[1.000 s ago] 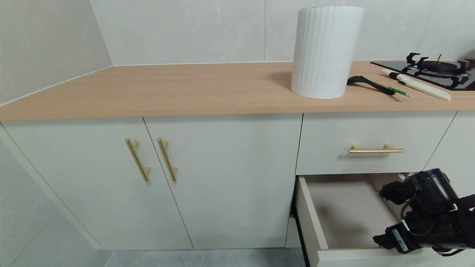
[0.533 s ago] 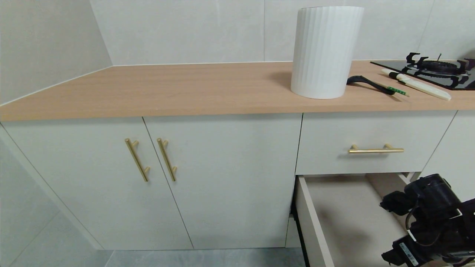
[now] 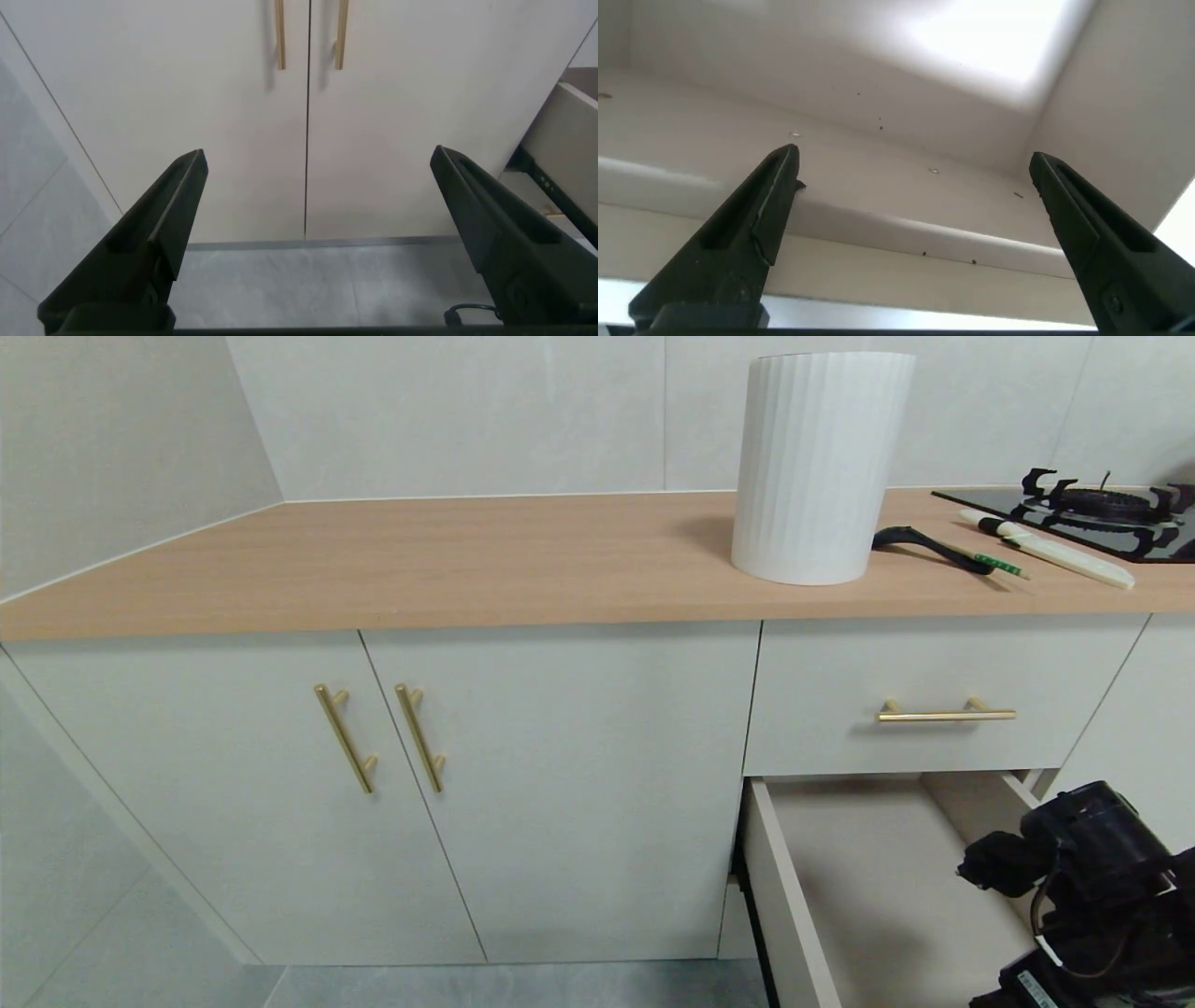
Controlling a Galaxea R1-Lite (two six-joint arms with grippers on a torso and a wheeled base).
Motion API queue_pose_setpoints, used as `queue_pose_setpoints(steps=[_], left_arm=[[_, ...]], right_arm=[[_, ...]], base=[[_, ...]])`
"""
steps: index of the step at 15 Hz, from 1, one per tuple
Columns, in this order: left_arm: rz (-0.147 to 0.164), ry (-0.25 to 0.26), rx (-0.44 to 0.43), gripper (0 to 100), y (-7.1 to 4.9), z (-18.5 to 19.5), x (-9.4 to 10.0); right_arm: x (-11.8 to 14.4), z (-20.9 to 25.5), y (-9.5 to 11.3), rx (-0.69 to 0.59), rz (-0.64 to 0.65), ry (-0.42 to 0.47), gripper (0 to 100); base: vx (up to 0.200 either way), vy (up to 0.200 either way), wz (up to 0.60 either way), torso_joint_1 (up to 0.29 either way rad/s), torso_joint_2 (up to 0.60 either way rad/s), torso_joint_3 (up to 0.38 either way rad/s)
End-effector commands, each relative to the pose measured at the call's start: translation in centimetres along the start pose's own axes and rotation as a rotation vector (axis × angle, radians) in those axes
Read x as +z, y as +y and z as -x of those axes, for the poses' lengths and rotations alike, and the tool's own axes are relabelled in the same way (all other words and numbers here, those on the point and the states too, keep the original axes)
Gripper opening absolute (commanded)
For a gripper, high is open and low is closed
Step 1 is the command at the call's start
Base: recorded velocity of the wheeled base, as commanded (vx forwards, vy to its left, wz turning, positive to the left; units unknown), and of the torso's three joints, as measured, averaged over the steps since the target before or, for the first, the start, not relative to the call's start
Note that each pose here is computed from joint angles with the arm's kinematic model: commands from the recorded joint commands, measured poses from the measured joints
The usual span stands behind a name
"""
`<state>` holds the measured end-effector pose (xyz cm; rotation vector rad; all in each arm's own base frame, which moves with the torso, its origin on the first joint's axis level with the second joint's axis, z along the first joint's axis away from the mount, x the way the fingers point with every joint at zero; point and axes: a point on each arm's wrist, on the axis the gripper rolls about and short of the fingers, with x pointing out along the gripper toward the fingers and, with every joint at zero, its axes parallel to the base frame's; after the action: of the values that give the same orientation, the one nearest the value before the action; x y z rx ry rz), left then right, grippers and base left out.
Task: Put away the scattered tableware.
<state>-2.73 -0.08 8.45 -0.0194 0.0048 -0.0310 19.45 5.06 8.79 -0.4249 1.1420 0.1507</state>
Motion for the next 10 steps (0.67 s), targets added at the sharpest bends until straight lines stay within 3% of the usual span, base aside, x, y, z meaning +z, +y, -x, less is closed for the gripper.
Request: queue_pose_setpoints(steps=[1,6,10], left_arm=[[-0.001,0.0,0.0,100,0.0,0.0,0.0],[0.001,0.0,0.0,100,0.0,0.0,0.0],[0.001,0.0,0.0,100,0.0,0.0,0.0]], right_arm=[[0.3,1.1,-0.2,-0.008,-0.008,-0.057,100],[1.4,5.2,-1.2,0.003,-0.131,-0.265,100],[1.1,7.9,-1.7,-0.004,-0.156,-0.391,100]], base=[[0.0,0.0,0.0,0.0,0.0,0.0],[0.0,0.0,0.0,0.0,0.0,0.0],[0.0,0.0,0.0,0.0,0.0,0.0]])
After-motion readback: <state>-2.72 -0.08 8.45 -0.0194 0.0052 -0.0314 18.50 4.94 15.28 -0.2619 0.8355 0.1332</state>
